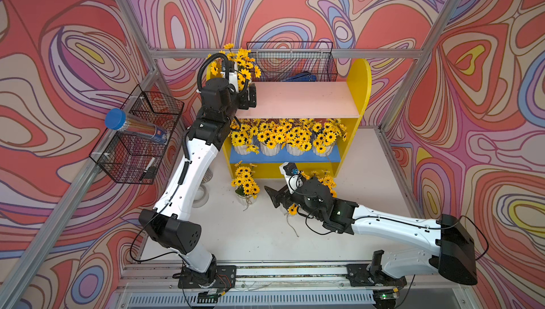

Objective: Take the sunflower pots off the shelves
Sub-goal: Pick up the sunflower pot from the shelf.

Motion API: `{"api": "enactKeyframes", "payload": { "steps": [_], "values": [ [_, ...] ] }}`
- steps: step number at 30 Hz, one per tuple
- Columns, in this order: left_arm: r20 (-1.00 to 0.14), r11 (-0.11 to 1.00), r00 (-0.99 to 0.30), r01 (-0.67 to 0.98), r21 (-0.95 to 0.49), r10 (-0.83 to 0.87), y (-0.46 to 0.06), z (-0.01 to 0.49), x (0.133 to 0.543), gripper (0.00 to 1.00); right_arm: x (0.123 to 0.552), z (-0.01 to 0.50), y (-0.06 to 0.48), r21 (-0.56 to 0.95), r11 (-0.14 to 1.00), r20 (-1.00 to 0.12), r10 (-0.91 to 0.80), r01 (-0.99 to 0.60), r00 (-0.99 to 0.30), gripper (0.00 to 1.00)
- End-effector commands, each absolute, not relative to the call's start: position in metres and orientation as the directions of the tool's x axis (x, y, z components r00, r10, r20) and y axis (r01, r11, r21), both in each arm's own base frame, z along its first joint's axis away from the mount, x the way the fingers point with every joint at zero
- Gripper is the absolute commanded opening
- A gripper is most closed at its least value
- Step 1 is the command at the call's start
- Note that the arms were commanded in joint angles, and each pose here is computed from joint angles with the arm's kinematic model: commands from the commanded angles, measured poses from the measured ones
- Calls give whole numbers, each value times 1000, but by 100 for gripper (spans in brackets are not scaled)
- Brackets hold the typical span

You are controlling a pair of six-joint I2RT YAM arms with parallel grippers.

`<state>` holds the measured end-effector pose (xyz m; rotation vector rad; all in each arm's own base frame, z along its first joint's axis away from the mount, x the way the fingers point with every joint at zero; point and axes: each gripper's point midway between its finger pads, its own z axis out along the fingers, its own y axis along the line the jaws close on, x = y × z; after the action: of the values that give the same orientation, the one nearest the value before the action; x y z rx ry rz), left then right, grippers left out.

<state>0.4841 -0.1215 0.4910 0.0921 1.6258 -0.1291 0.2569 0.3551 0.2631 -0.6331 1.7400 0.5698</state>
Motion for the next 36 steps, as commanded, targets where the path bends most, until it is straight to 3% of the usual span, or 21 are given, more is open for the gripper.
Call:
{"api": "enactKeyframes", "payload": {
  "steps": [1, 14, 25, 36],
  "values": [
    [-998, 996, -67, 85, -19, -14, -108, 489, 494, 100, 257, 265, 352, 49, 735, -972, -121, -676, -202, 98],
    [-997, 997, -76, 82, -7, -1, -111, 482, 506, 100, 256, 264, 353, 48, 730, -972, -123, -682, -200, 98],
    [-1000, 997, -28, 83, 6, 8, -113, 489, 512, 90, 256, 261, 355, 44, 727, -971, -130, -685, -201, 98],
    [-1000, 995, -15, 96, 7, 9, -113, 492, 505, 68, 257, 261, 354, 41, 729, -972, -131, -683, -197, 98]
  ]
}}
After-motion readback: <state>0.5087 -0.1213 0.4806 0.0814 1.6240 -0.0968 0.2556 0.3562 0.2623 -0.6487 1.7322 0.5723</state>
